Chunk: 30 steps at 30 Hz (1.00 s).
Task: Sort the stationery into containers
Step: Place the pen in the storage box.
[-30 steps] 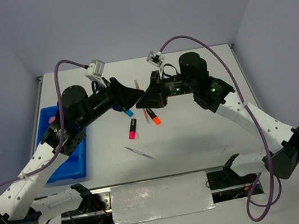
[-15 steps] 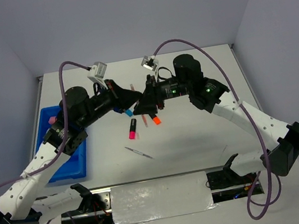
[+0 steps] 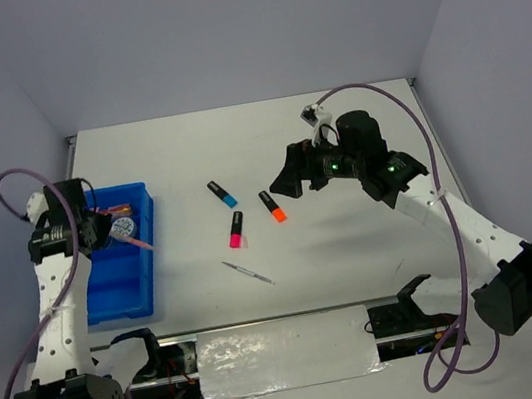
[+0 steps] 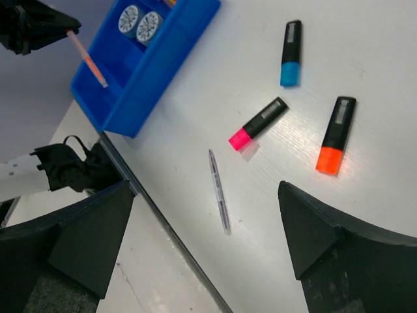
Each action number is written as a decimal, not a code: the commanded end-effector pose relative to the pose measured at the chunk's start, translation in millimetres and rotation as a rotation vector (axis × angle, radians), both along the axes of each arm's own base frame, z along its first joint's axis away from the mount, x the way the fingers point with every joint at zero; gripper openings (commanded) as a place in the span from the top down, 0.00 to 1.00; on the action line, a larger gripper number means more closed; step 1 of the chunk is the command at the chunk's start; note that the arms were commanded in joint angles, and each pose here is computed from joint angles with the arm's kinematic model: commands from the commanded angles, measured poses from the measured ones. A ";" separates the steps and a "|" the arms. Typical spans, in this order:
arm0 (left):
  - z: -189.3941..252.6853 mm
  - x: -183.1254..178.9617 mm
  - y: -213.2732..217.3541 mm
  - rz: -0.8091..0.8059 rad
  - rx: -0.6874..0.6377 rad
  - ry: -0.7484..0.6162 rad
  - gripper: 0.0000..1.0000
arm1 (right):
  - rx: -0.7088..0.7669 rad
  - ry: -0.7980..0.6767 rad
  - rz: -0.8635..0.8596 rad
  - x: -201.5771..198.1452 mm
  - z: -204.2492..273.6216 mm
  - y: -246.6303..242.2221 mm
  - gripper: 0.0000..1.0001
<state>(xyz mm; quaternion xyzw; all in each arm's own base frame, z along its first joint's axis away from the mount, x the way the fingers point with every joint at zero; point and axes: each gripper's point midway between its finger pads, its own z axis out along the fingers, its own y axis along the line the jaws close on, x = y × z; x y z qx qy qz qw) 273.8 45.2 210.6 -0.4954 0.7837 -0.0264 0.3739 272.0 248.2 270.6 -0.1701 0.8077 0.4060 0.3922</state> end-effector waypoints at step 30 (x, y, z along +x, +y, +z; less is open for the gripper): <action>-93.6 -32.7 104.7 0.457 0.026 0.011 0.29 | 0.050 0.038 0.205 -35.1 -8.3 27.0 0.00</action>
